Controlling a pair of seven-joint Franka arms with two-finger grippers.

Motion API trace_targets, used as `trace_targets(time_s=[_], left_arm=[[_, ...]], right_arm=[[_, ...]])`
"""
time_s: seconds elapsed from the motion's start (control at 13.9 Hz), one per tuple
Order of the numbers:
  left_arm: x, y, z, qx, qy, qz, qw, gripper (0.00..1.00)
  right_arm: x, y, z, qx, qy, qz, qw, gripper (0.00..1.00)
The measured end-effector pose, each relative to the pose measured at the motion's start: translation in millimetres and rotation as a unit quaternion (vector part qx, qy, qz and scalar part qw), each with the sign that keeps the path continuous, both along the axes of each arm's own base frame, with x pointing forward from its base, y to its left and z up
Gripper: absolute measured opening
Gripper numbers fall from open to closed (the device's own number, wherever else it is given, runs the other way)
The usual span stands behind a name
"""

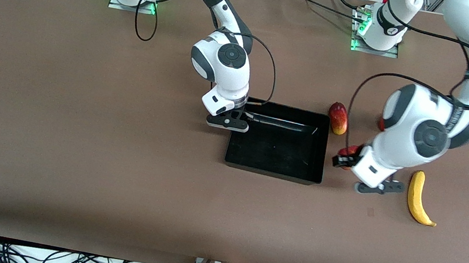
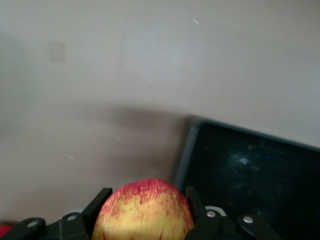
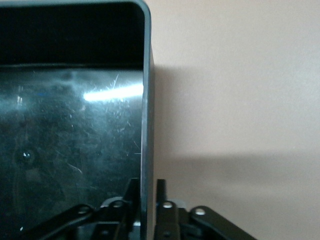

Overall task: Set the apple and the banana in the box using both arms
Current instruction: 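Push the box further with the right gripper while the left gripper lifts the apple, then lower the apple into the box with the left gripper while the right gripper withdraws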

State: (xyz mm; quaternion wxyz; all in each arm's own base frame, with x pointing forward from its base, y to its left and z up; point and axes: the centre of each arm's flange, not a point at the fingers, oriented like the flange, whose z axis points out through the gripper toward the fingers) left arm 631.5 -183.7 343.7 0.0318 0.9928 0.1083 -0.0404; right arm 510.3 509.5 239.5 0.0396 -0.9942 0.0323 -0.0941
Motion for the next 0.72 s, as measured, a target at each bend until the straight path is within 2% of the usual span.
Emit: trace_targets(time_s=[0.07, 0.14, 0.22, 0.36, 0.5, 0.58, 0.72], left_arm=[[-6, -19, -2, 0.001, 0.002, -0.002, 1.0, 0.66], [-13, -39, -4, 0.002, 0.005, -0.004, 1.0, 0.66], [-20, -58, -8, 0.004, 0.009, -0.005, 1.0, 0.66], [-34, -91, -22, 0.009, 0.019, -0.007, 1.0, 0.66], [-45, -123, -39, 0.009, 0.018, -0.007, 1.0, 0.66], [-52, -141, -51, 0.009, 0.016, -0.005, 1.0, 0.66], [-68, -175, -87, 0.007, 0.014, -0.003, 1.0, 0.66]], right_arm=[[4, -1, 4, 0.002, -0.004, -0.002, 1.0, 0.33], [10, -4, 12, 0.003, -0.01, -0.006, 1.0, 0.47], [20, -12, 22, 0.002, -0.012, -0.017, 1.0, 0.56], [46, -42, 52, 0.005, 0.003, -0.048, 0.999, 0.72], [70, -80, 91, 0.029, 0.034, -0.06, 0.997, 0.95], [81, -104, 110, 0.042, 0.052, -0.061, 0.996, 1.0], [104, -159, 140, 0.061, 0.081, -0.052, 0.994, 1.0]])
